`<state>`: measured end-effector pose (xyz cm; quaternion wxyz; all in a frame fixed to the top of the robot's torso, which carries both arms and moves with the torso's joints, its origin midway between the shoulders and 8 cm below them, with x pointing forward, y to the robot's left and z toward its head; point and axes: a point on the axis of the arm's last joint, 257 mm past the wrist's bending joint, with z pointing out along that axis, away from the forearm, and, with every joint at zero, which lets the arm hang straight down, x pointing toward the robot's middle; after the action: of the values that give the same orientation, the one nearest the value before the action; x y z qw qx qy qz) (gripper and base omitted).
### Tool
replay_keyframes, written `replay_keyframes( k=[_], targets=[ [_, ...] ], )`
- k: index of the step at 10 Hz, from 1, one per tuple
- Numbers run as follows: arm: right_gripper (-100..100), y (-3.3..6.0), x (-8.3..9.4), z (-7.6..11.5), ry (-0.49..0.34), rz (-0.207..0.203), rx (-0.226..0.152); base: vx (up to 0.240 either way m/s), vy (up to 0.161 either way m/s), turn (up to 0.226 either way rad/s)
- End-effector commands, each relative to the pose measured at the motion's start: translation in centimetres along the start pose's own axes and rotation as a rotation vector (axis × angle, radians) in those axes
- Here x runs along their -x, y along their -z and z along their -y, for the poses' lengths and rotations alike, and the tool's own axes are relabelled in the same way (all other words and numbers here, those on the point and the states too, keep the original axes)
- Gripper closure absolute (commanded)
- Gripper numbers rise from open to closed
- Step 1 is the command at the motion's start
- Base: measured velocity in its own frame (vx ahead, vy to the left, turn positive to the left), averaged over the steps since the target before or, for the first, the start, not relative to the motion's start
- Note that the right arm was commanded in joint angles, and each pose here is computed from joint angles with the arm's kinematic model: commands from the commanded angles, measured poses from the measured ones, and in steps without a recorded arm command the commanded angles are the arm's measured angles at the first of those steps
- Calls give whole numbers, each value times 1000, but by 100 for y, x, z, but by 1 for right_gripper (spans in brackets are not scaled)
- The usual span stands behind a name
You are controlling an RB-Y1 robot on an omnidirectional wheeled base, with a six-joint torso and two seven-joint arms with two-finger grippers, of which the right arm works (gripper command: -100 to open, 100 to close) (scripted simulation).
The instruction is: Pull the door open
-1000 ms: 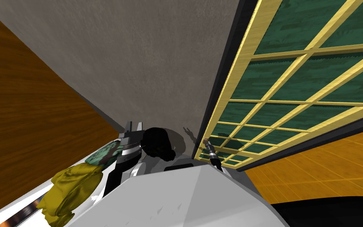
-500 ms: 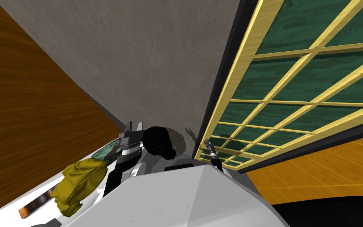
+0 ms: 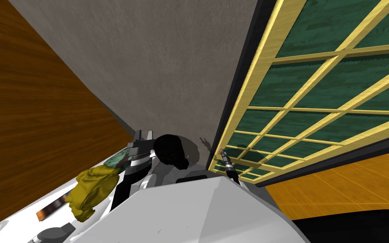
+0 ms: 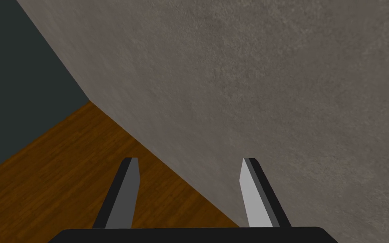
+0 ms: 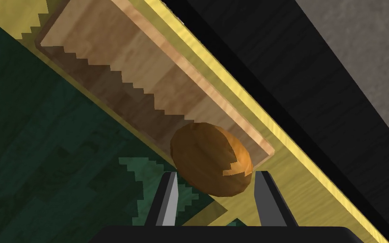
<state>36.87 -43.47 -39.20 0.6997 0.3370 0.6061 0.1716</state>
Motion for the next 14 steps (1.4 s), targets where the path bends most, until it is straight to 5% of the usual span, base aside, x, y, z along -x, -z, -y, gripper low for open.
replay_keyframes(
  k=[1,14],
  targets=[
    [100,18,-15,8,-44,-1,-5,-30,-13,40],
    [100,109,111,103,-415,45,-26,-30,-9,52]
  ],
)
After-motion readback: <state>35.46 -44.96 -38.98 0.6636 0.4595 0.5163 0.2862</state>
